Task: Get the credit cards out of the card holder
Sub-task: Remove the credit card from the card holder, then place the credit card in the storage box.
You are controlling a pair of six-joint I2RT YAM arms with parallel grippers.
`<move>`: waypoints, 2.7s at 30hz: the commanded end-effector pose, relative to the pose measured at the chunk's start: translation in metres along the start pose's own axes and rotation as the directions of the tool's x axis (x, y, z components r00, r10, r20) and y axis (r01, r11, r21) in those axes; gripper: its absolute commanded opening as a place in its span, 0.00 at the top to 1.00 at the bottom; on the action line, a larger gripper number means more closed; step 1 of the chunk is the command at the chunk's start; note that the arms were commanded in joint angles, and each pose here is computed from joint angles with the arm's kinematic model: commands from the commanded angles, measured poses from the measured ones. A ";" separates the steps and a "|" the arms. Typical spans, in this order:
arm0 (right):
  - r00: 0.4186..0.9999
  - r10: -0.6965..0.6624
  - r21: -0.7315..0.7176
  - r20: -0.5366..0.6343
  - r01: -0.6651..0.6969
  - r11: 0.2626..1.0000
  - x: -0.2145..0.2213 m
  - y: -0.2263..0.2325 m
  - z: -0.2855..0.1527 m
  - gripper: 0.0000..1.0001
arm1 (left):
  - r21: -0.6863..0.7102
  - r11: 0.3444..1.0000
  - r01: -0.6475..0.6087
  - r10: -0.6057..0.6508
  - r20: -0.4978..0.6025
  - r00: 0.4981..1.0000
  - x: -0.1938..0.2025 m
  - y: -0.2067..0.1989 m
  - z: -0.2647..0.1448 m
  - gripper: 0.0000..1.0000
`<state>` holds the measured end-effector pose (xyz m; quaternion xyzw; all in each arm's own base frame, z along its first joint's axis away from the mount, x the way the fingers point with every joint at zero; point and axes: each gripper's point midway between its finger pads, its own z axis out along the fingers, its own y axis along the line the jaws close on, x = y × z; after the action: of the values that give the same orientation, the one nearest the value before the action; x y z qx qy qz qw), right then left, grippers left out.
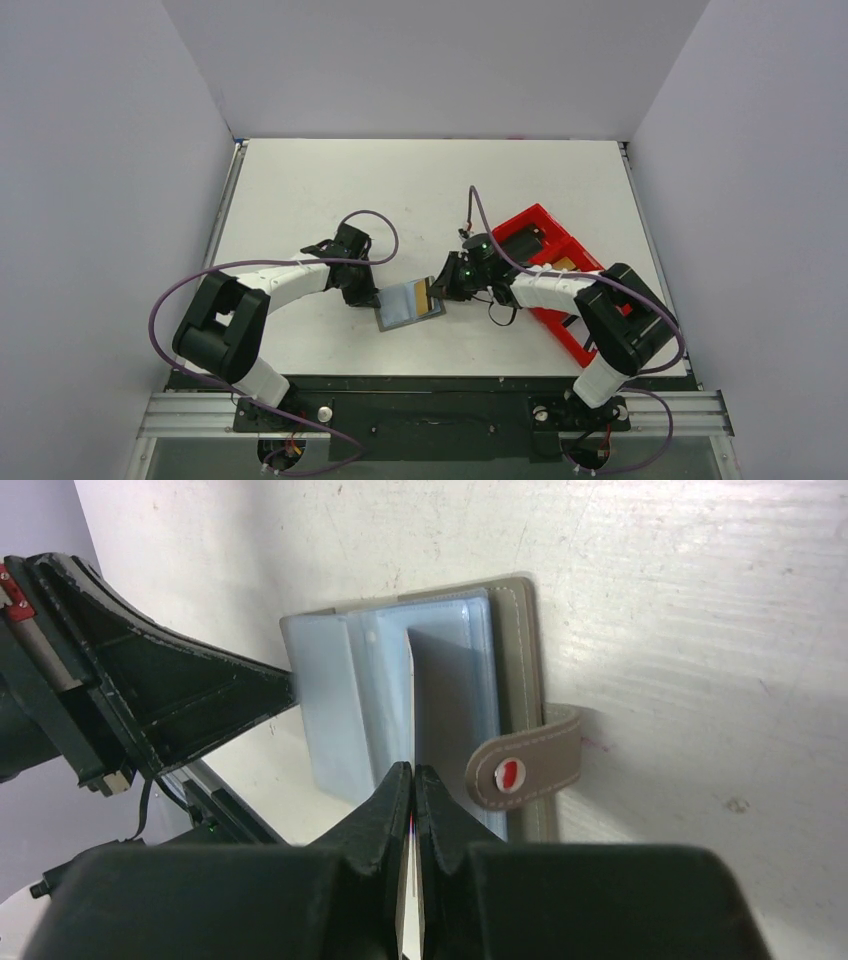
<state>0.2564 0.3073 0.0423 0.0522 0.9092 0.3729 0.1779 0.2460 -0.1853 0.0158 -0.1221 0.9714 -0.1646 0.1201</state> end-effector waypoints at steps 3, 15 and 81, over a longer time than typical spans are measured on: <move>0.995 -0.057 0.023 0.076 0.055 0.998 -0.019 0.010 -0.026 1.00 | 0.006 0.998 -0.060 0.059 0.055 0.997 -0.016 -0.009 -0.020 1.00; 0.961 -0.104 0.211 0.258 0.049 0.976 -0.056 0.015 -0.101 1.00 | 0.137 0.978 -0.157 0.136 0.155 0.978 -0.041 -0.057 -0.072 0.79; 0.896 -0.230 0.448 0.379 0.039 0.893 -0.101 -0.005 -0.152 0.50 | 0.070 0.985 -0.155 0.132 0.259 0.957 -0.043 -0.042 -0.110 0.51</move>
<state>0.2857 0.1355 0.1524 0.1487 0.9152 0.0683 0.3682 0.2598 -0.1976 0.1284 -0.0461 0.9482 -0.2153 0.2289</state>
